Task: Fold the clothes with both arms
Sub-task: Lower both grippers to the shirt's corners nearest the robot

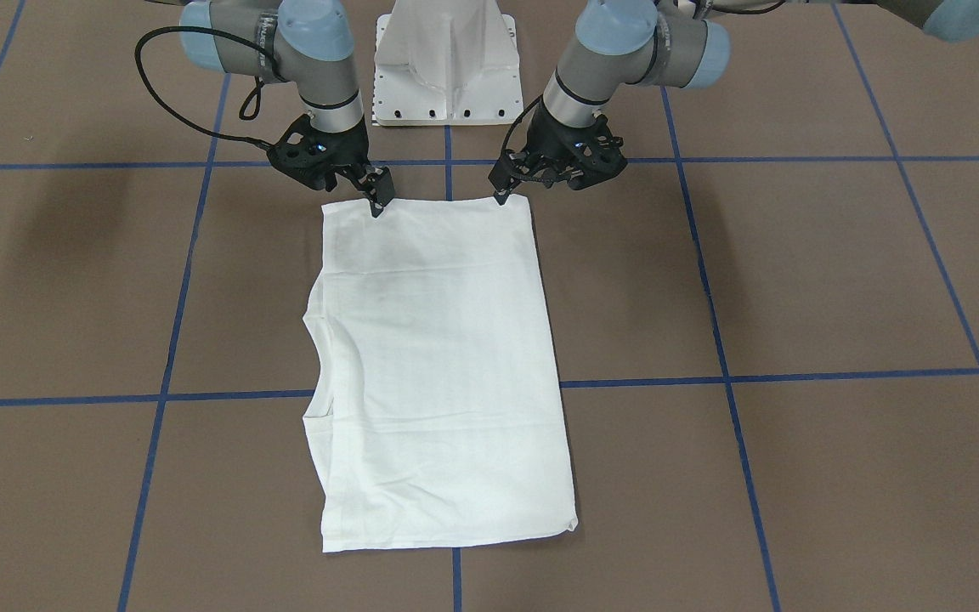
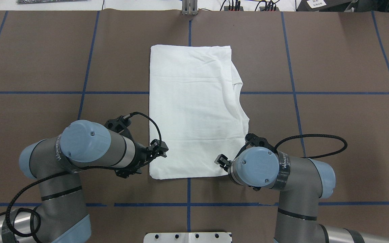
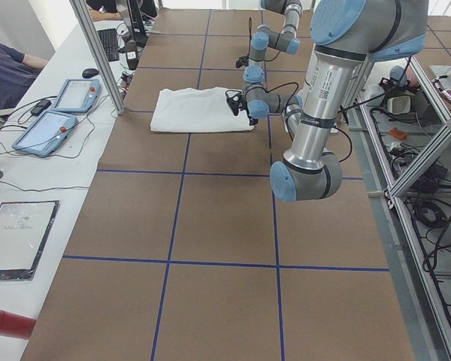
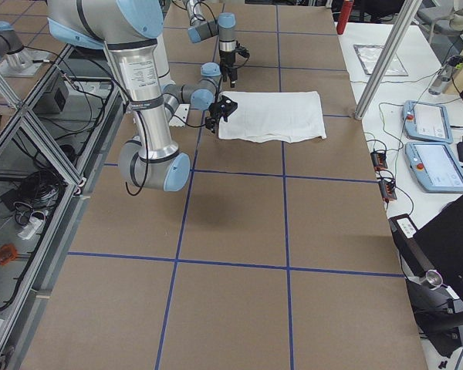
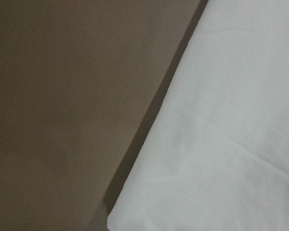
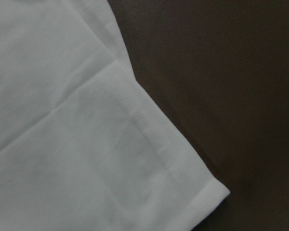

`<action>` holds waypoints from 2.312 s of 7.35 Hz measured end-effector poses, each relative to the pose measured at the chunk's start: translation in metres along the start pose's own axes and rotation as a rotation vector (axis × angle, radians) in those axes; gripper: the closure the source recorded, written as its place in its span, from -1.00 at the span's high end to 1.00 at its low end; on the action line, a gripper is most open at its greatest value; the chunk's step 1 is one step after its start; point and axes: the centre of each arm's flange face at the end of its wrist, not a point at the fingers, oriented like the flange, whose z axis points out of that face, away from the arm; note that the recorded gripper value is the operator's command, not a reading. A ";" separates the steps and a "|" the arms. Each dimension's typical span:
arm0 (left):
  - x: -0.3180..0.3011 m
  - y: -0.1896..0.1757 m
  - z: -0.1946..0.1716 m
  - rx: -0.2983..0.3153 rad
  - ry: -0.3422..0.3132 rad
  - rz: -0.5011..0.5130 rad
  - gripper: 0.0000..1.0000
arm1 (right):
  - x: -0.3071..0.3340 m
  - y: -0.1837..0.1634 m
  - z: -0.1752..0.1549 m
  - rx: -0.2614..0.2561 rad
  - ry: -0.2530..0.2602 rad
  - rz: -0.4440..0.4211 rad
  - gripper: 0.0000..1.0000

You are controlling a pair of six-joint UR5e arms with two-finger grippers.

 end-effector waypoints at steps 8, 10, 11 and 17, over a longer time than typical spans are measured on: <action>0.003 -0.004 -0.004 0.008 0.011 -0.002 0.98 | -0.012 0.001 0.005 0.011 -0.009 -0.004 1.00; 0.004 -0.004 -0.005 0.008 0.012 -0.002 0.98 | -0.013 -0.002 0.006 0.016 -0.007 -0.003 1.00; 0.005 -0.004 -0.005 0.008 0.013 -0.002 0.98 | -0.013 -0.002 0.009 0.018 -0.004 -0.002 0.98; 0.005 -0.004 -0.005 0.008 0.014 -0.002 0.98 | -0.017 -0.001 0.010 0.017 -0.003 0.001 -0.77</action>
